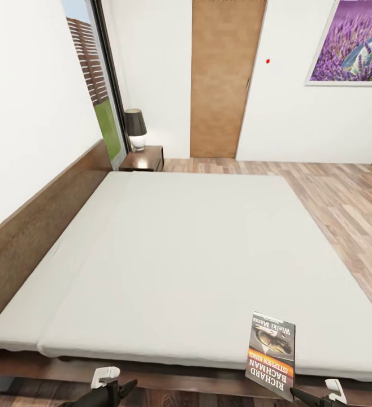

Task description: In the bedroom, move the book from the bed onto either nightstand, and place the two sandals side by side next to the bed.

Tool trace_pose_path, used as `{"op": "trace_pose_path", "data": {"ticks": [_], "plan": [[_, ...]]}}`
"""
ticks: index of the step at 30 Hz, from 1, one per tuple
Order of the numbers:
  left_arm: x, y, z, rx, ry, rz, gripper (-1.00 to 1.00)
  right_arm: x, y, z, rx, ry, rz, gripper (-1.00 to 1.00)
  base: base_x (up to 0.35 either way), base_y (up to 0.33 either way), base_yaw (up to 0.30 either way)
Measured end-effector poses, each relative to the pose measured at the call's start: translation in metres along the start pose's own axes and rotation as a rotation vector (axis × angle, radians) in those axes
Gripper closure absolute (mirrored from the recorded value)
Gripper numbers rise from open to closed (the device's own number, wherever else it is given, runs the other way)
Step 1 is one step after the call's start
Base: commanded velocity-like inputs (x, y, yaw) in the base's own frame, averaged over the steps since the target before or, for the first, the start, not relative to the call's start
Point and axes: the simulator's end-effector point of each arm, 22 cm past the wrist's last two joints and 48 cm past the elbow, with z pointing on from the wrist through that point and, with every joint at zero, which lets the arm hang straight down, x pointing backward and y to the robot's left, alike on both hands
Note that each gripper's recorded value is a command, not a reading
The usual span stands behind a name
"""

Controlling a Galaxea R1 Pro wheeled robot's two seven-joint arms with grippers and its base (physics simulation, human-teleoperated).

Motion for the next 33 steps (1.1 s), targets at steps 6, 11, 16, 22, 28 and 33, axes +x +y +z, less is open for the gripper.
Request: {"op": "trace_pose_path", "data": {"ticks": [6, 11, 16, 22, 28, 33], "plan": [[-0.004, -0.002, -0.001, 0.004, -0.007, 0.006, -1.00, -0.002, 0.002, 0.000, -0.004, -0.005, -0.007, 1.00, 0.000, 0.000, 0.000], [-0.006, -0.006, -0.001, 0.012, -0.012, 0.008, -1.00, -0.005, 0.004, 0.000, -0.007, -0.009, -0.012, 1.00, 0.000, 0.000, 0.000], [-0.010, -0.008, -0.002, 0.015, -0.020, 0.010, -1.00, -0.007, 0.006, 0.000, -0.010, -0.014, -0.018, 1.00, 0.000, 0.000, 0.000], [-0.013, -0.010, -0.002, 0.016, -0.027, 0.016, -1.00, -0.009, 0.009, 0.000, -0.015, -0.019, -0.023, 1.00, 0.000, 0.000, 0.000], [-0.019, -0.010, -0.004, 0.016, -0.038, 0.021, -1.00, -0.011, 0.011, -0.001, -0.018, -0.024, -0.026, 1.00, 0.000, 0.000, 0.000], [-0.022, -0.011, -0.005, 0.017, -0.045, 0.026, -1.00, -0.013, 0.013, -0.001, -0.020, -0.028, -0.032, 1.00, 0.000, 0.000, 0.000]]}}
